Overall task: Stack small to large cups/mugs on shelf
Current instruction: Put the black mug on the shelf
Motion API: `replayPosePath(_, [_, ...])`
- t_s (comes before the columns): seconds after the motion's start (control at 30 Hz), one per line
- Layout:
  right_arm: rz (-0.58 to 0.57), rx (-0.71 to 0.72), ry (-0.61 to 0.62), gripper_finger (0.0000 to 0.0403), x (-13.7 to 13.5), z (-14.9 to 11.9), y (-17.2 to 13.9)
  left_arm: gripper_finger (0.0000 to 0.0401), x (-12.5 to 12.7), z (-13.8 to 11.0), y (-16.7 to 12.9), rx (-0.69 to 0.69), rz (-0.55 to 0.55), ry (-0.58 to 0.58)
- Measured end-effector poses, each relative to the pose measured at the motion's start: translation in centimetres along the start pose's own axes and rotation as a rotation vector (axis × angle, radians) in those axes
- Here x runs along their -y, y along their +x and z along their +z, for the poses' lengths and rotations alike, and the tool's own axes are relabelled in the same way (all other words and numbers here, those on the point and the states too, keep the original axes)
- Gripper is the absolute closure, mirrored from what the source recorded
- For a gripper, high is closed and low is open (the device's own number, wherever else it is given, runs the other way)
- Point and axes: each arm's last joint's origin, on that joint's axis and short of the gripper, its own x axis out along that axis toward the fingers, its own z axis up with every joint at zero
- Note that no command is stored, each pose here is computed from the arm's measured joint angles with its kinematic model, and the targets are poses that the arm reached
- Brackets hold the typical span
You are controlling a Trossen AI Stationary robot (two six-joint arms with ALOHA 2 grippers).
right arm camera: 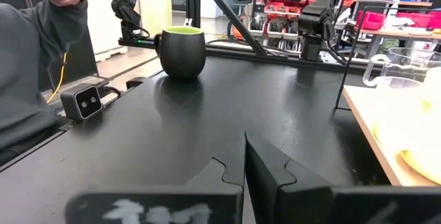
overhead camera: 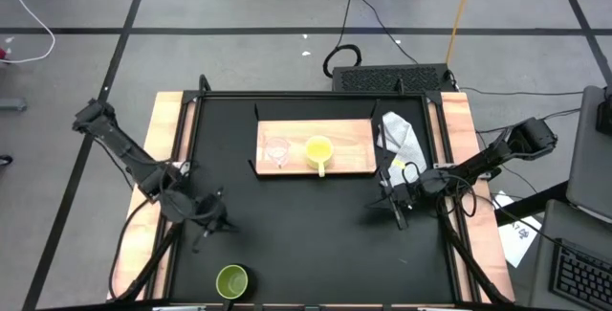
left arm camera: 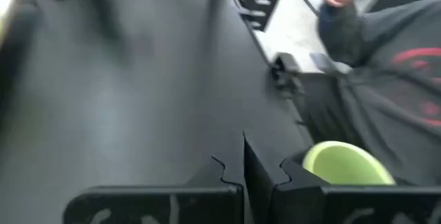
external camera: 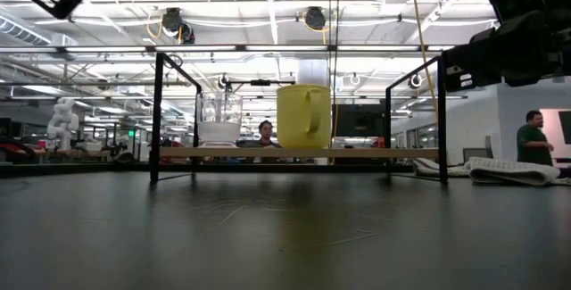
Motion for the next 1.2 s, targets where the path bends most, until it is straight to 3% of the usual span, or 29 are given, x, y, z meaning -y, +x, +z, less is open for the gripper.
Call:
replayPosePath(0.2, [0.000,-0.004,0.002,0.0403,0.0,0.0,0.0,0.0398,2.4,-0.1,1.3,-0.116,-0.109,-0.057])
replayPosePath(0.53, [0.000,-0.004,-0.001,0.0403,0.0,0.0,0.0,0.0371,4.5,0.4,4.0,-0.188,-0.105,-0.093])
replayPosePath(1.0, [0.000,-0.003,0.007,0.0403,0.0,0.0,0.0,0.0256,5.0,0.6,4.4,-0.235,-0.127,-0.179])
replayPosePath(1.2, [0.000,-0.003,0.001,0.0403,0.0,0.0,0.0,0.0213,4.5,0.0,4.3,-0.305,-0.066,-0.235])
